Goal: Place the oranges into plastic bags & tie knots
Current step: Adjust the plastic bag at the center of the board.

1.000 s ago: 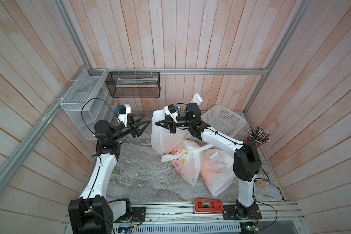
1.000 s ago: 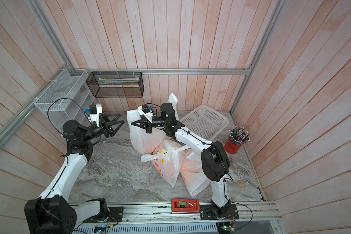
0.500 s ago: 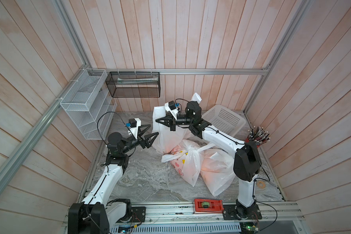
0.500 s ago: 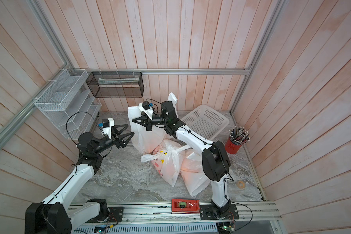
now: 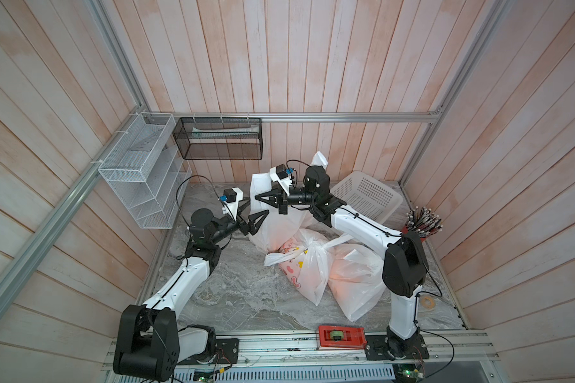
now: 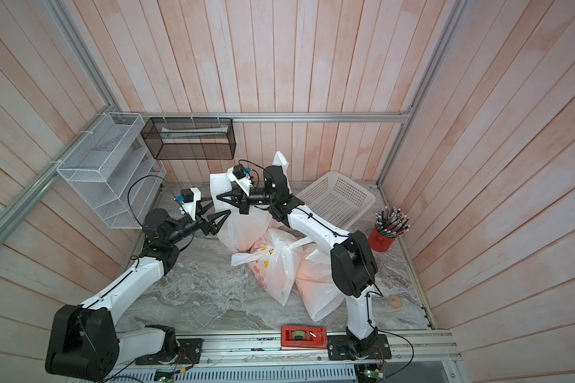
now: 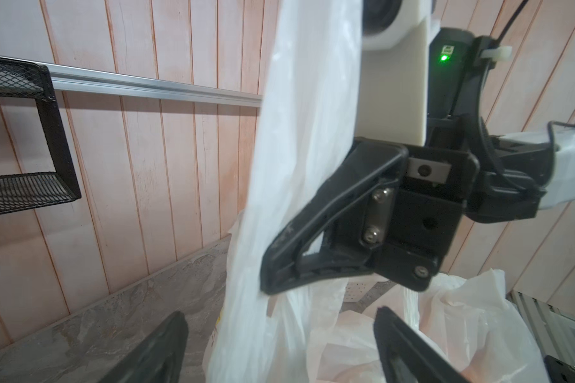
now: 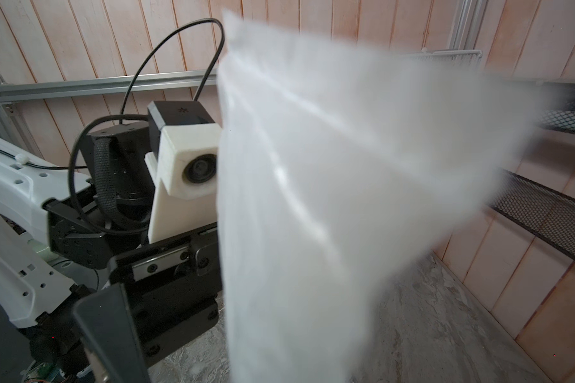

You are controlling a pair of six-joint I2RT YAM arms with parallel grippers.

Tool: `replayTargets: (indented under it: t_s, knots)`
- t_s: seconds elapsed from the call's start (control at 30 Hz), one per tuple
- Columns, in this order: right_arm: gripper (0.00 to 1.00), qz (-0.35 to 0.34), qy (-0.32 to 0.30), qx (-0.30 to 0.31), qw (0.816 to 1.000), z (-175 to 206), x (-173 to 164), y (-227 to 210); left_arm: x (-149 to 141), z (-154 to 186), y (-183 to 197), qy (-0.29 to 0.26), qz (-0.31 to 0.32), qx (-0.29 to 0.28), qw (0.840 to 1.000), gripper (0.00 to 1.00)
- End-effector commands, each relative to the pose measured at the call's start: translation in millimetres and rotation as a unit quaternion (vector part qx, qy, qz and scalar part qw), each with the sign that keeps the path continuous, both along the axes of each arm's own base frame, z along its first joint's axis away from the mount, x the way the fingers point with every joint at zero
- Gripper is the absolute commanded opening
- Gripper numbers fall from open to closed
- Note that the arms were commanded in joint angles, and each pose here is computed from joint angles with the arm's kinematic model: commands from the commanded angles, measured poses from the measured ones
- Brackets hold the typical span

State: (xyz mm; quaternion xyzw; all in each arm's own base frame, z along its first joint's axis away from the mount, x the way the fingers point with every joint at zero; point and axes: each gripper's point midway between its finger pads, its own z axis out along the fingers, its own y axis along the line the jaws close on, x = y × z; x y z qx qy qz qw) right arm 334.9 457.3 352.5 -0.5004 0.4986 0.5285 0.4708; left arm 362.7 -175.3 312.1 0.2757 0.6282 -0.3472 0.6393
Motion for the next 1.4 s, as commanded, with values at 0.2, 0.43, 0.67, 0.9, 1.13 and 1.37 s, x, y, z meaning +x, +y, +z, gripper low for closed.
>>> replayTargets:
  t_s: [0.2, 0.43, 0.67, 0.9, 1.13, 1.37]
  knots:
    - [0.02, -0.023, 0.007, 0.016, 1.0, 31.1, 3.8, -0.3, 13.6, 10.5, -19.2, -0.035, 0.017, 0.009, 0.999, 0.47]
    - [0.19, -0.044, 0.025, 0.013, 0.999, 41.8, 8.0, -2.9, 18.2, 10.2, -15.7, -0.024, 0.036, 0.009, 0.999, 0.08]
    - [0.51, -0.041, 0.025, 0.018, 0.999, 76.0, -14.9, -20.7, 22.4, 4.8, -7.6, 0.011, 0.027, -0.008, 1.0, 0.0]
    - [0.71, -0.033, -0.014, 0.01, 0.999, 112.1, -59.7, -62.4, 27.4, -7.2, 14.2, 0.057, -0.002, -0.026, 0.998, 0.0]
    - [0.83, -0.136, -0.051, -0.007, 0.989, 102.2, -49.0, -155.0, 26.2, -12.4, 29.8, 0.066, -0.015, -0.026, 0.997, 0.0]
    - [0.92, -0.248, -0.073, -0.01, 0.966, 48.1, 4.9, -251.0, 23.8, -14.4, 30.6, 0.06, -0.028, -0.018, 0.998, 0.0]
